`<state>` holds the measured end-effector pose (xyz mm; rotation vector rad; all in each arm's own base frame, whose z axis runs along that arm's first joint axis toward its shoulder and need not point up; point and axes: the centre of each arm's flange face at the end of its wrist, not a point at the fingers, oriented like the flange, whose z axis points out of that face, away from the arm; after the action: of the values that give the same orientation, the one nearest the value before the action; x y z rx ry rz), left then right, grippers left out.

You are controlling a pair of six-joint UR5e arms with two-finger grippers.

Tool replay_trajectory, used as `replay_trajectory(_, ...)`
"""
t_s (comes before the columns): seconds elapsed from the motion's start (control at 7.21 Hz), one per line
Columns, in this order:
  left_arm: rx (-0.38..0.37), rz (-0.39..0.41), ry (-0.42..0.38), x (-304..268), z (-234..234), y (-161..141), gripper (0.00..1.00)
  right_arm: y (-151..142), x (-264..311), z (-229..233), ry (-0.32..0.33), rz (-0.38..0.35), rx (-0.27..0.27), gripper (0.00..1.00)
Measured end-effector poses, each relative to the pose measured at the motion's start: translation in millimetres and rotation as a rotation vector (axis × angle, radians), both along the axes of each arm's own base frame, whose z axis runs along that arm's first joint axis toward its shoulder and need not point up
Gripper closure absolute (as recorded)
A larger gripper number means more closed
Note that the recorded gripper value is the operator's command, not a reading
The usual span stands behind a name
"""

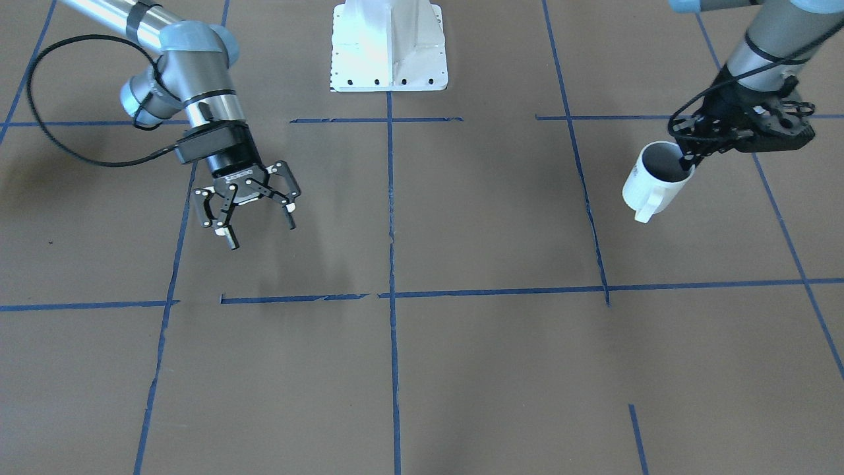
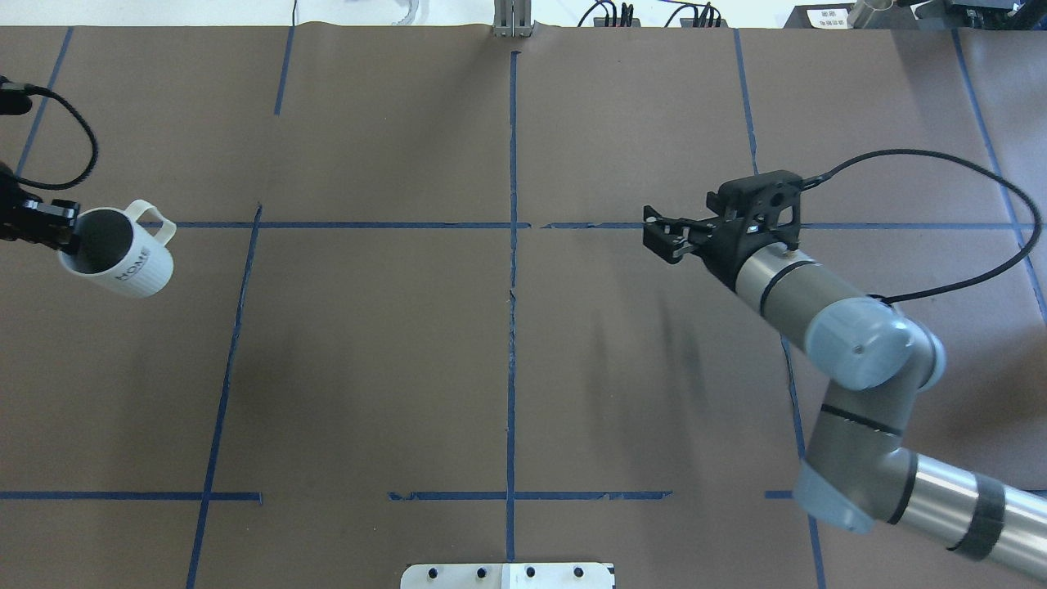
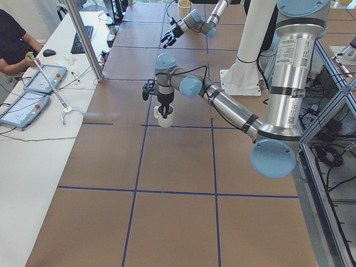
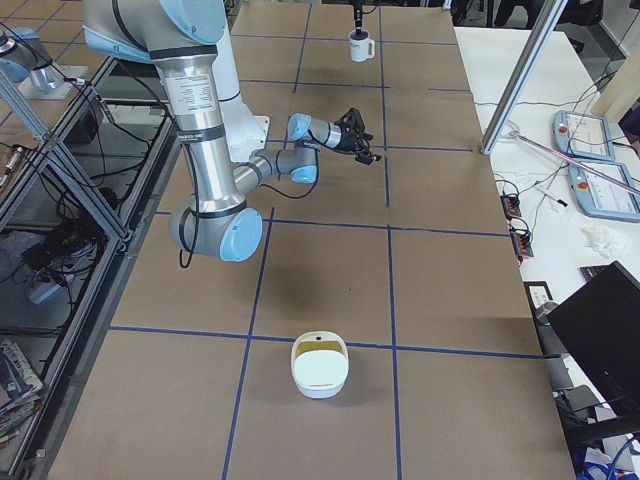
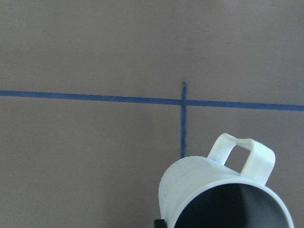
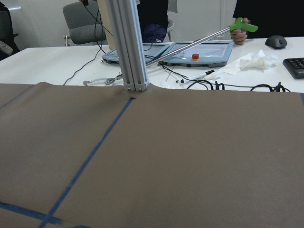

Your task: Left arm hands cup to right arm to dump lemon

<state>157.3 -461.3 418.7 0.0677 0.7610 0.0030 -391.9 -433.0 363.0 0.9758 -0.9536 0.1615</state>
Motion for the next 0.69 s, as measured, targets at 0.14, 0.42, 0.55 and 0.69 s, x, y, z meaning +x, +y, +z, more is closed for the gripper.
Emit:
replay_trajectory(0.14,-0.001,0.037,0.01,-21,39,6,1.0,-11,48,22,0.017,-0.066,-0.057,0.0)
replay_trajectory(0.42,-0.032,0.057,0.027,-32,99,9,1.0,-28,132,39,0.026,-0.19,-0.197,0.0)
replay_trajectory(0.55,-0.061,0.061,0.046,-29,118,8,1.0,-29,152,40,0.017,-0.221,-0.23,0.0)
replay_trajectory(0.69,-0.091,0.046,0.064,-27,126,7,0.99,-28,160,40,0.013,-0.234,-0.244,0.0)
